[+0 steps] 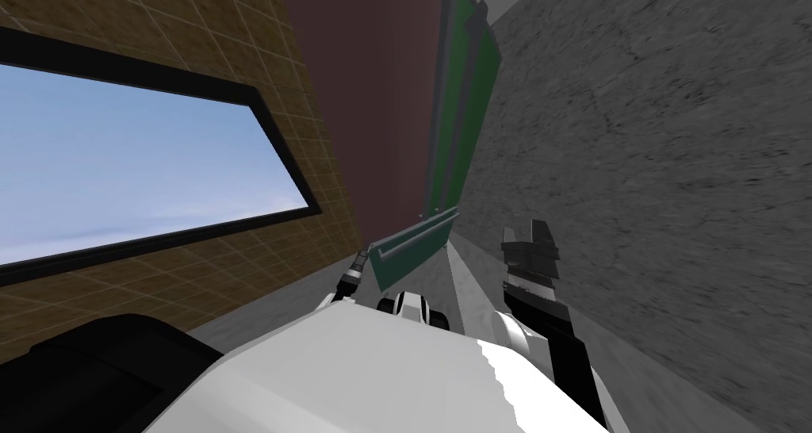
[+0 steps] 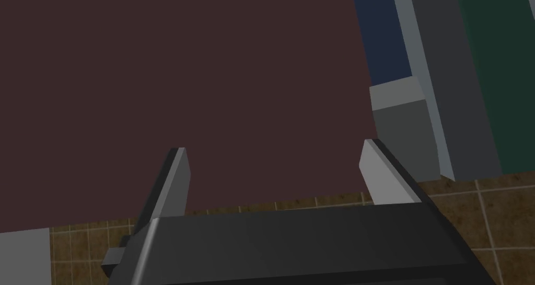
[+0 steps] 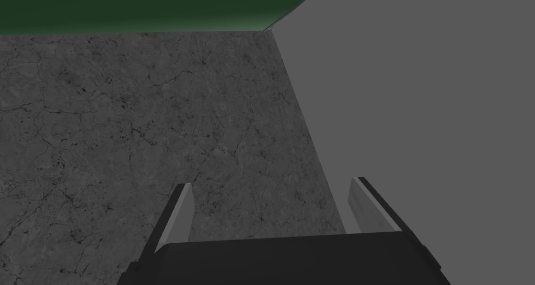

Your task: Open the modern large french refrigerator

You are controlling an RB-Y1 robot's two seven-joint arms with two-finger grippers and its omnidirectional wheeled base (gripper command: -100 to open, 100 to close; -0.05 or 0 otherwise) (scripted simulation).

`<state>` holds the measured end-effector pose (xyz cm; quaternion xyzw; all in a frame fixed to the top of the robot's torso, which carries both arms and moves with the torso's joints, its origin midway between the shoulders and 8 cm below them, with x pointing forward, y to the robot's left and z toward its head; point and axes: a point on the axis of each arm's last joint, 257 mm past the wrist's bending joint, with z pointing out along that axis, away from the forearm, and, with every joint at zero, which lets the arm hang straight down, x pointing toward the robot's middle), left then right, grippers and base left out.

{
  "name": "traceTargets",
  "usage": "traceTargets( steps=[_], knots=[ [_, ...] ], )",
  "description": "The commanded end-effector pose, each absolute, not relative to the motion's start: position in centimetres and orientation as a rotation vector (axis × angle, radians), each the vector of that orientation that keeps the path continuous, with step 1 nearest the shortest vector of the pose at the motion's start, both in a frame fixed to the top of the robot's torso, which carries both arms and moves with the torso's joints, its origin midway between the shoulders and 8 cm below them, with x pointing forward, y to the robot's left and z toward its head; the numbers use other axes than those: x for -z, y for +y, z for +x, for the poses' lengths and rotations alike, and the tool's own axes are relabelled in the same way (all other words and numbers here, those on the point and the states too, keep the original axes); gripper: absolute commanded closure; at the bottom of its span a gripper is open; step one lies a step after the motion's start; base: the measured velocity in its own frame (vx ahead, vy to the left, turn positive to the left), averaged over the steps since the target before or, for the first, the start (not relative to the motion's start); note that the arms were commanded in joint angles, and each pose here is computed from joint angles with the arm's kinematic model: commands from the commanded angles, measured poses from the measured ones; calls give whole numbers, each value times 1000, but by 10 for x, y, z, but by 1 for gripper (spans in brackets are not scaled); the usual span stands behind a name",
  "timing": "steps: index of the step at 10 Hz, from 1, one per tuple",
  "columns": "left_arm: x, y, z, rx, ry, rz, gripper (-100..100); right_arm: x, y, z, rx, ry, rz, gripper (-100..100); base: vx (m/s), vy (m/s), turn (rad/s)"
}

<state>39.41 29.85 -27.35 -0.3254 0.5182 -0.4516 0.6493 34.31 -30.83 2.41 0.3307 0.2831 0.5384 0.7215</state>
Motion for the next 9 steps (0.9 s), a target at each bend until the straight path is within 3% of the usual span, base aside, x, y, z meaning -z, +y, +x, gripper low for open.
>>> traceTargets(
  steps=[1, 9],
  knots=[
    [301, 300, 390, 1006, 1217, -786, -100, -24, -308, 343, -1189, 625, 731, 0, 24, -4, 13],
    [365, 291, 371, 982, 1284, -896, -100, -24, -308, 343, -1189, 625, 731, 0, 27, -16, -2]
  ],
)
